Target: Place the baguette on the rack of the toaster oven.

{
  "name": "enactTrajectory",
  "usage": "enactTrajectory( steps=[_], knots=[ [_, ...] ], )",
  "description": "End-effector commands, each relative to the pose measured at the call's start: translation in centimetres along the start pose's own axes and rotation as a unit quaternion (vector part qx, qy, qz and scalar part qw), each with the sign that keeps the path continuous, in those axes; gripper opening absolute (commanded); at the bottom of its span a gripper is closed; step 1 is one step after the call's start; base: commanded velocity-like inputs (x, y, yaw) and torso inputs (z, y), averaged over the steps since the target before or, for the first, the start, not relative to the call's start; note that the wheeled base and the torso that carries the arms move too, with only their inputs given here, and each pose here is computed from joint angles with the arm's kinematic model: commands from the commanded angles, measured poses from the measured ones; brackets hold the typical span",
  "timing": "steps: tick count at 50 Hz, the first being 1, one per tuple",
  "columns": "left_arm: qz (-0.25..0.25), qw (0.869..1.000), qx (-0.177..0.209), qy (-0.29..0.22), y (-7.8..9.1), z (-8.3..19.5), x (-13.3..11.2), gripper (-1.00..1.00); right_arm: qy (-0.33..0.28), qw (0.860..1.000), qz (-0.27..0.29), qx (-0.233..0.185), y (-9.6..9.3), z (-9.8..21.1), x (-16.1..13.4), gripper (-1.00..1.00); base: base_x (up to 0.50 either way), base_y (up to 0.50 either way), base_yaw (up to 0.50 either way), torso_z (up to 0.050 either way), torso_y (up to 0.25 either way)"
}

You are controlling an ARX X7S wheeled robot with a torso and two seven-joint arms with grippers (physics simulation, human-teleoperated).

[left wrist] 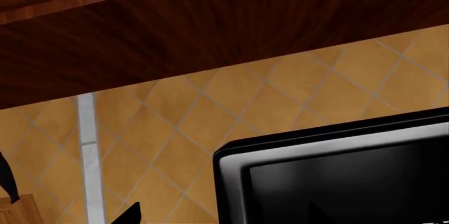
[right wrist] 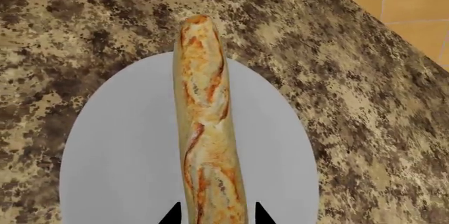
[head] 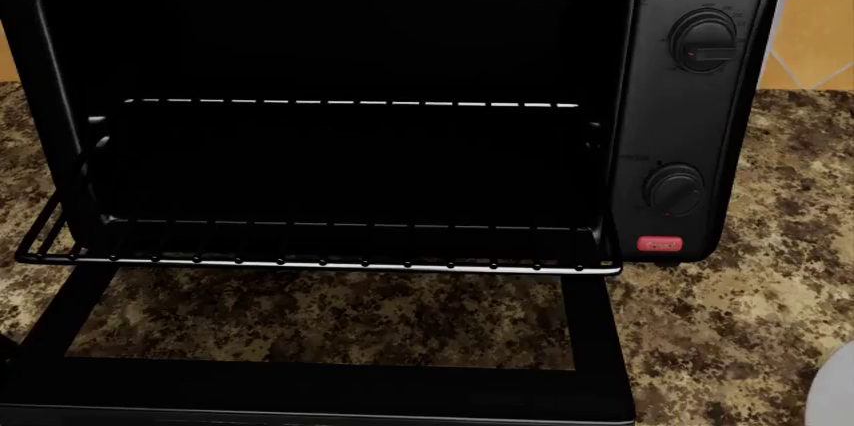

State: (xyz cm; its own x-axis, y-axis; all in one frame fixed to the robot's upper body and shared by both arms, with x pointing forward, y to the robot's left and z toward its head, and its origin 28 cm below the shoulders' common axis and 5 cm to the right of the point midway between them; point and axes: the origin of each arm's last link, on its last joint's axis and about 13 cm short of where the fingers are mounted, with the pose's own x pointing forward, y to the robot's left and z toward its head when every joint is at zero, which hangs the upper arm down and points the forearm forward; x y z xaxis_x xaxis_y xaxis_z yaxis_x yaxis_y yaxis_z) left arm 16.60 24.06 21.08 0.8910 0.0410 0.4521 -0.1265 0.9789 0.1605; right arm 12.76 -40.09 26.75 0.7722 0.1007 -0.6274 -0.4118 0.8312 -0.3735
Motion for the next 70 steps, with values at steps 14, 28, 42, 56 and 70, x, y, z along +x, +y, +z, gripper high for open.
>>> enactTrajectory(
  steps=[14, 28, 42, 56, 70],
  knots=[
    [0.001, 1.0, -0.003, 0.0, 0.0, 0.0, 0.0, 1.0, -0.08, 0.993, -0.017, -0.081, 0.2, 5.4, -5.1, -1.0, 0.0, 0.0, 0.0, 0.0, 0.0],
    [0.001, 1.0, -0.005, 0.002, 0.0, 0.0, 0.0, 1.0, -0.129, 0.982, 0.0, -0.136, 0.5, 7.8, -7.2, -1.0, 0.0, 0.0, 0.0, 0.0, 0.0],
    [-0.002, 1.0, -0.005, 0.0, 0.0, 0.0, 0.0, 1.0, -0.164, 0.972, 0.011, -0.171, 0.5, 9.5, -7.4, -1.0, 0.0, 0.0, 0.0, 0.0, 0.0],
    [-0.006, 1.0, -0.003, 0.003, 0.0, -0.1, 0.0, 1.0, -0.177, 0.967, 0.012, -0.184, -1.4, 13.0, -7.4, -1.0, 0.0, 0.0, 0.0, 0.0, 0.0],
    [-0.001, 1.0, -0.006, 0.003, 0.0, -0.2, 0.0, 1.0, -0.184, 0.964, -0.007, -0.194, -1.6, 13.1, -6.8, -1.0, 0.0, 0.0, 0.0, 0.0, 0.0]
  ],
)
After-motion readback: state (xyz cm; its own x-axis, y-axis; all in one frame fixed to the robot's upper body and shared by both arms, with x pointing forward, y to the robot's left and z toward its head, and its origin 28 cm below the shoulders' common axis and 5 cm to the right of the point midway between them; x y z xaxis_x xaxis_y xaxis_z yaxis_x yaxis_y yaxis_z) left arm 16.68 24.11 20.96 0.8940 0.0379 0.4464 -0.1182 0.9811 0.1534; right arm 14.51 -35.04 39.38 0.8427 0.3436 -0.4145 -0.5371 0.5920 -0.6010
